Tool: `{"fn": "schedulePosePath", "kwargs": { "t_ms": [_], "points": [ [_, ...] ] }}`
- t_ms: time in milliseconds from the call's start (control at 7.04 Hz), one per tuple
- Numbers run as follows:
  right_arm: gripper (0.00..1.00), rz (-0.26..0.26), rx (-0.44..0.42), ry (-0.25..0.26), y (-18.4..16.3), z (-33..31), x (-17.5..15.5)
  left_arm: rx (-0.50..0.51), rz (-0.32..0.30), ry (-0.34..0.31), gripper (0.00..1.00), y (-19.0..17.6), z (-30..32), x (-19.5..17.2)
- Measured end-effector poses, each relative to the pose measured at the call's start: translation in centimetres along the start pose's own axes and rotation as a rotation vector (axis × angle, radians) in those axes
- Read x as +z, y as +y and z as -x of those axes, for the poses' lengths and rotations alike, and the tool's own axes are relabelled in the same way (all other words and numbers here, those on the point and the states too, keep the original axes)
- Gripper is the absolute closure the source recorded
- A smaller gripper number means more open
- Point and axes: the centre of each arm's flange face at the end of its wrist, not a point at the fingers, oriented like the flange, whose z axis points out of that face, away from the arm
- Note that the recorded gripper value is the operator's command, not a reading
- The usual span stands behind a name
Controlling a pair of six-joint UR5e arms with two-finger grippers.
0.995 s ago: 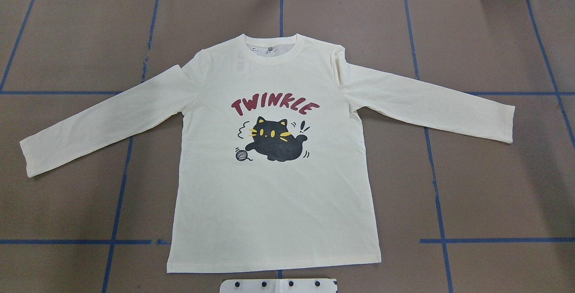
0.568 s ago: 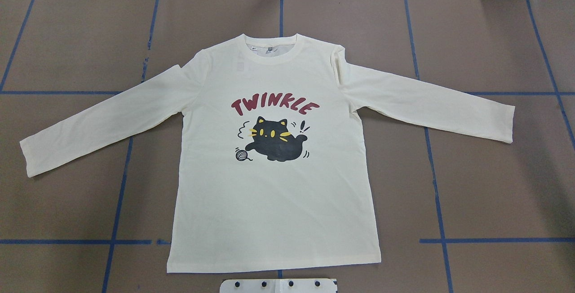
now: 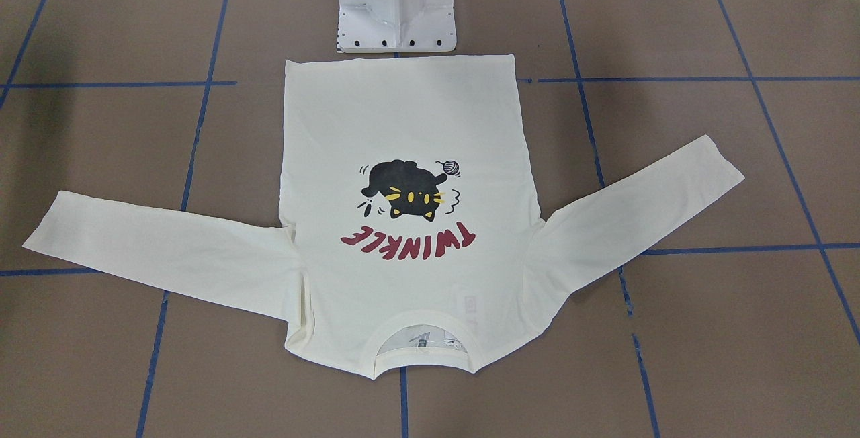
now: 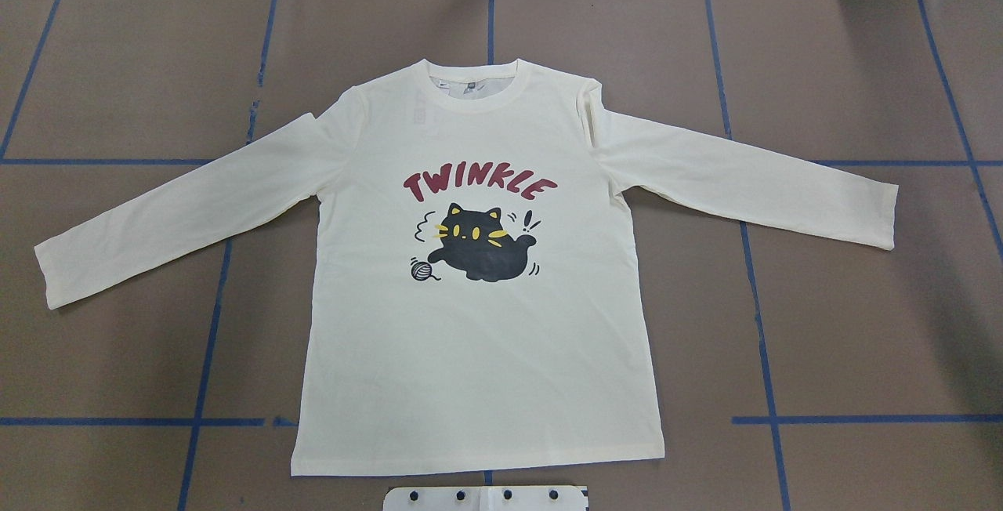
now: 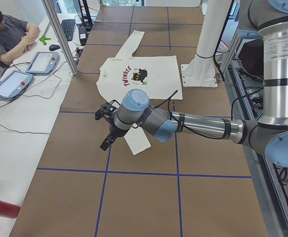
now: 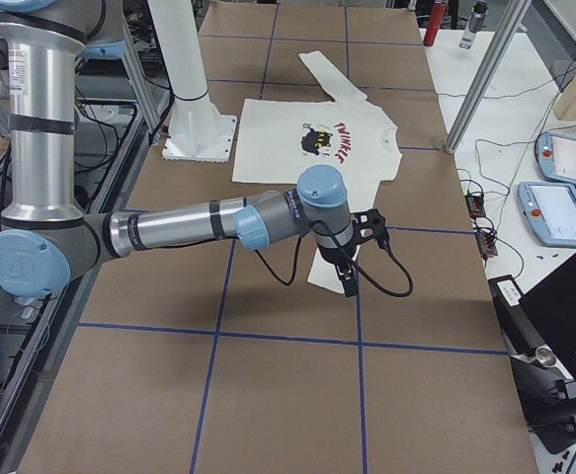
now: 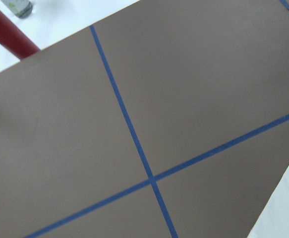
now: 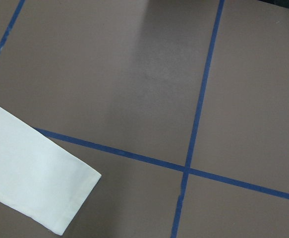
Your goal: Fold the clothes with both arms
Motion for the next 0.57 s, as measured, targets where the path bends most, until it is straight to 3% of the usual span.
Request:
{"fn": "schedulePosePath", "kwargs": {
  "t_ms": [284,426,568],
  "points": [
    [0.0,-0.009,-0.05,-0.059,-1.4,4.5,1.9,0.052,-0.078,0.003,0.01,-0.9,-0.5,-0.7],
    [0.0,-0.03,-0.002,-0.083,-2.0,8.0,4.4,0.059,-0.09,0.003,0.01,-1.0,-0.7,-0.9],
    [0.03,-0.086,0.084,-0.093,-2.0,10.9,7.7,0.061,-0.095,0.003,0.01,-1.0,-0.7,-1.0]
  ]
}}
